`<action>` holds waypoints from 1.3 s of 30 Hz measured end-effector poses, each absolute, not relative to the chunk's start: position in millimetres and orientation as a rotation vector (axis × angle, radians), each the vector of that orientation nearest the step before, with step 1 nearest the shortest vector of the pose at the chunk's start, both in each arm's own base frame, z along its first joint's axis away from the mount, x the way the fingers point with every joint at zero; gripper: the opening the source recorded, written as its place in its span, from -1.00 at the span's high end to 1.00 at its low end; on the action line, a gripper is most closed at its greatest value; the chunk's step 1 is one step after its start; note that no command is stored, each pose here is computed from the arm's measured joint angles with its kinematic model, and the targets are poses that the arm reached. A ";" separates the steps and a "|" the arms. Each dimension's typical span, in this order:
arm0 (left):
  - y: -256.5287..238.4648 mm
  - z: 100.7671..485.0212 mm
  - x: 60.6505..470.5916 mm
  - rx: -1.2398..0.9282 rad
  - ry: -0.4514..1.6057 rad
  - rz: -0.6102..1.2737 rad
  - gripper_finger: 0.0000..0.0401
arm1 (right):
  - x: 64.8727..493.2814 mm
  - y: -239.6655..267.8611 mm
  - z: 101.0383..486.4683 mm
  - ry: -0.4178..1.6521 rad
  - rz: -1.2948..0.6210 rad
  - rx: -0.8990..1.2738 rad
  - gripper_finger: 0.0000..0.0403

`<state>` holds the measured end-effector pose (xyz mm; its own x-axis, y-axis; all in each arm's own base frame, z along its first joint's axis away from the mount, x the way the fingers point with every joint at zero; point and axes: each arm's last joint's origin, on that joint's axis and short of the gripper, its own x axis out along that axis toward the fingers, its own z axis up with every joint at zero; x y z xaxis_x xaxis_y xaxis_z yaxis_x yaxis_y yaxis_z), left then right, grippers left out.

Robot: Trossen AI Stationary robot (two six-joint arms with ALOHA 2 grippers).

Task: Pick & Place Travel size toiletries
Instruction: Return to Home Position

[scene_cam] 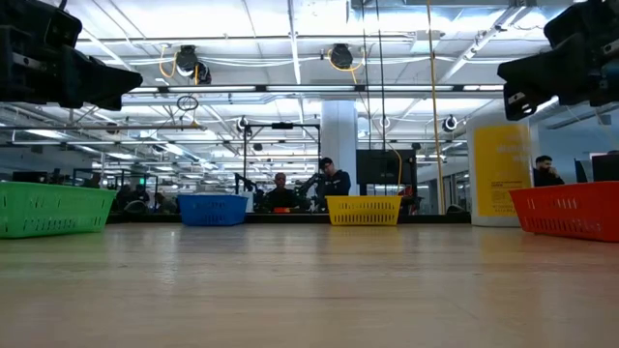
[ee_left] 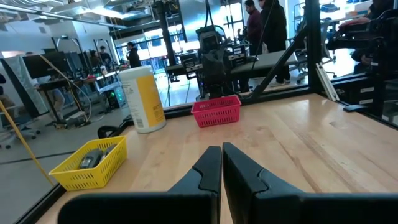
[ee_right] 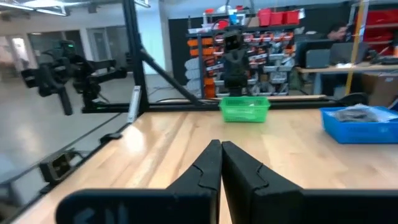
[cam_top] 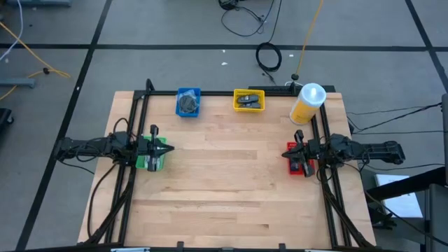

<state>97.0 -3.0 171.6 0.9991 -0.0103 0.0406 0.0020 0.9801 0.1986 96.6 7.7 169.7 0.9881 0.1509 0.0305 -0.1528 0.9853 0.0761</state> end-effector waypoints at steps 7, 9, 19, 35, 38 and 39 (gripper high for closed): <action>-3.0 171.6 97.0 0.200 -0.041 -0.006 0.92 | 96.8 3.6 169.5 -0.024 0.110 0.066 0.98; -3.0 171.5 97.0 0.200 -0.041 -0.007 0.92 | 96.8 3.6 169.5 -0.024 0.111 0.065 0.98; -3.0 171.5 97.0 0.200 -0.040 -0.007 0.92 | 98.0 3.8 172.6 -0.052 0.116 0.063 0.98; -3.0 171.5 97.0 0.200 -0.040 -0.007 0.92 | 98.0 3.8 173.3 -0.058 0.115 0.063 0.98; -3.0 171.5 97.0 0.200 -0.040 -0.007 0.92 | 98.0 3.8 173.3 -0.059 0.115 0.063 0.98; -3.0 171.5 97.0 0.200 -0.040 -0.007 0.92 | 98.0 3.8 173.3 -0.059 0.115 0.063 0.98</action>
